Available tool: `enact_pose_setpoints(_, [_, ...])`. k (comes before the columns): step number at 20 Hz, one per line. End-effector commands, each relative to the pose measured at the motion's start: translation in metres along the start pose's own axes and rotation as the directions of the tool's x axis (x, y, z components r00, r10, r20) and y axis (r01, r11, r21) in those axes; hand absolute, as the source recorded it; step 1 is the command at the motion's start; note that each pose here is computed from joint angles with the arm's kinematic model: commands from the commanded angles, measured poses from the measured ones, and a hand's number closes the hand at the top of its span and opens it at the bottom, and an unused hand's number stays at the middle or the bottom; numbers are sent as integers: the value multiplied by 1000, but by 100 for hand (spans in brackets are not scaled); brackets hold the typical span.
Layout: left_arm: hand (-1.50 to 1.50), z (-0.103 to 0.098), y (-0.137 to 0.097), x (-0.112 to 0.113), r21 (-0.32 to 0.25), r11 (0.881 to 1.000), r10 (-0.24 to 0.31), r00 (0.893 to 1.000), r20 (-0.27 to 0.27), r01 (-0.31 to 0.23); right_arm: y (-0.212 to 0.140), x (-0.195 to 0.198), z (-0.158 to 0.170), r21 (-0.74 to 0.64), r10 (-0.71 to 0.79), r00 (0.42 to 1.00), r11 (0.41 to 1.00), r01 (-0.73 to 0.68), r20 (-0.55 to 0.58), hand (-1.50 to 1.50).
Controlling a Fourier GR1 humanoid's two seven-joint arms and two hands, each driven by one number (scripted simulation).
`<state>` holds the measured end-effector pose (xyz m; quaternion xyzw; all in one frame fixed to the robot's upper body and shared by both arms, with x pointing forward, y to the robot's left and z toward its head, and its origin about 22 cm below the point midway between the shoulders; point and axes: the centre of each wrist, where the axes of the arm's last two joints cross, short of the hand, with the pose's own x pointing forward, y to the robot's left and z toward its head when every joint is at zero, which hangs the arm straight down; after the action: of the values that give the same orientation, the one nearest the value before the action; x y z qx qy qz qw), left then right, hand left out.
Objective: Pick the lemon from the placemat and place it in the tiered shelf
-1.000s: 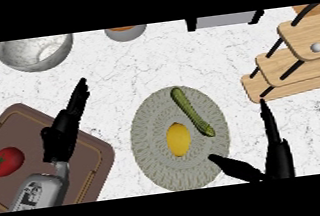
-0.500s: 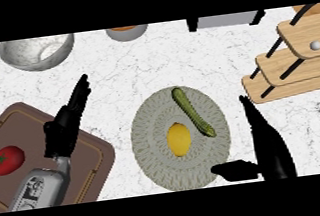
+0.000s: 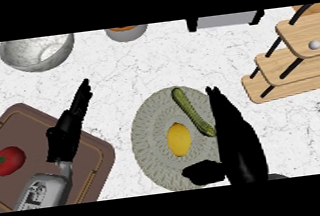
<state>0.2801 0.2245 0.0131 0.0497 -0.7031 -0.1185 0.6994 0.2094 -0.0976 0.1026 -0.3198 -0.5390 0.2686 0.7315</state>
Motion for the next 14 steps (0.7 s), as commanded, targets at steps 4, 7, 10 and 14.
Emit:
enact_pose_setpoints(4, [0, -15, -16, 16, -8, 1000, 9, 1000, 2, -9, 11, 39, 3, -22, 64, 984, 997, -69, -166, -150])
enact_pose_setpoints(7, [0, -1, 4, -3, 14, 1000, 10, 1000, -4, -10, 19, 42, 8, -53, 65, 982, 996, -75, -179, -150])
enact_pose_setpoints(10, [0, -2, 9, 3, -3, 1000, 10, 1000, 4, -10, 24, 51, 14, -32, 71, 981, 996, -78, -179, -150])
enact_pose_setpoints(14, [0, -6, -10, -1, 8, 1000, 0, 1000, 23, 0, 32, 50, 8, -41, 70, 979, 996, -79, -190, -150])
